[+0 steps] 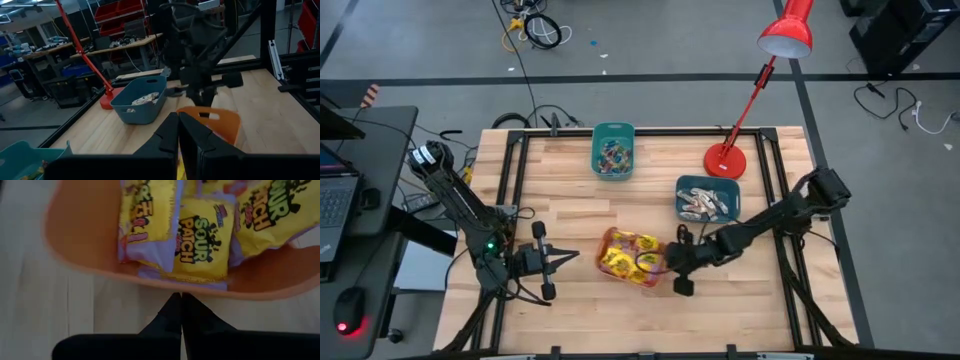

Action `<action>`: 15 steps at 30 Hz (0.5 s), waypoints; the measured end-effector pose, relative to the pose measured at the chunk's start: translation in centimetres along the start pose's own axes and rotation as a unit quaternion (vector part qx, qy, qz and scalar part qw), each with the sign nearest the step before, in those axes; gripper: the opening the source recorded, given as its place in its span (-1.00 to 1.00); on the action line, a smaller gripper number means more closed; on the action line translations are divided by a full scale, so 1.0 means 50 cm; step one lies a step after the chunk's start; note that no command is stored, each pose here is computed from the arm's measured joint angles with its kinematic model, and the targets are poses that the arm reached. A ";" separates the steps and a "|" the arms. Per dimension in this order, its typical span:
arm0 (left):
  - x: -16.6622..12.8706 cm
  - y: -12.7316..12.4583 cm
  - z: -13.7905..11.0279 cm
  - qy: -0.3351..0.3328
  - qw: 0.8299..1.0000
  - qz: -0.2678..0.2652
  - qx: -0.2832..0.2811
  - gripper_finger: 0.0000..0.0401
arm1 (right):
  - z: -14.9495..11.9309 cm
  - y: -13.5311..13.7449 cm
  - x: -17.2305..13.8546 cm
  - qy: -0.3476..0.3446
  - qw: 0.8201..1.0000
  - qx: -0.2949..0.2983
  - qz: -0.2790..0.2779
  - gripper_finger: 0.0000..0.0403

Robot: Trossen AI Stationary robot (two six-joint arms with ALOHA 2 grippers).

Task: Sort candy
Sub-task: Move the orange bin to the left side of the green bin

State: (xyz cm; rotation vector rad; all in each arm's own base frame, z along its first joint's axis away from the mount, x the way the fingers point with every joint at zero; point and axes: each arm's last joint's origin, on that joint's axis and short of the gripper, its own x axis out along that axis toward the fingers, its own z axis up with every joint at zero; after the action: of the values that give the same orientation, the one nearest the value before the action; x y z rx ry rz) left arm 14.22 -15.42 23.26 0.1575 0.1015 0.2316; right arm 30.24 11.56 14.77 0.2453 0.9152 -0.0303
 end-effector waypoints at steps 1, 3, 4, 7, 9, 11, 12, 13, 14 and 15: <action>0.000 0.000 0.000 0.000 1.000 0.000 0.000 -0.93 | 0.006 -0.003 0.011 -0.013 1.000 -0.005 0.006 -1.00; 0.000 0.000 0.000 0.000 1.000 0.000 0.000 -0.93 | 0.017 -0.007 0.032 -0.040 0.999 -0.015 0.022 -1.00; 0.000 0.000 0.000 0.000 1.000 -0.001 0.000 -0.93 | 0.021 -0.010 0.043 -0.052 0.998 -0.020 0.028 -1.00; 0.000 -0.006 -0.009 0.014 0.998 -0.061 0.024 -0.93 | 0.023 -0.018 0.068 -0.049 0.997 -0.029 0.043 -1.00; -0.004 -0.015 -0.022 0.038 0.986 -0.151 0.055 -0.93 | 0.012 -0.026 0.070 -0.013 0.999 -0.026 0.023 -1.00; -0.005 -0.021 -0.041 0.081 0.972 -0.214 0.047 -0.93 | 0.000 -0.031 0.061 0.020 1.000 -0.016 -0.014 -1.00; -0.004 -0.022 -0.053 0.108 0.968 -0.222 0.036 -0.93 | -0.004 -0.032 0.052 0.030 0.999 -0.011 -0.037 -1.00; -0.002 -0.022 -0.064 0.135 0.966 -0.221 0.023 -0.94 | -0.009 -0.035 0.042 0.038 0.997 -0.009 -0.061 -1.00; -0.001 -0.022 -0.075 0.161 0.962 -0.218 0.011 -0.95 | -0.011 -0.037 0.034 0.040 0.996 -0.011 -0.081 -1.00; -0.001 -0.022 -0.086 0.185 0.959 -0.216 0.000 -0.96 | -0.010 -0.037 0.029 0.032 0.995 -0.014 -0.093 -1.00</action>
State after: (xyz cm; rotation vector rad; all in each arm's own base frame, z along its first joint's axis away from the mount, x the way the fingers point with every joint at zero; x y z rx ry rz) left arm 13.91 -15.87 18.88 0.0874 0.5020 -0.1791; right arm 30.51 10.00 12.98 0.1355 0.9996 -0.1837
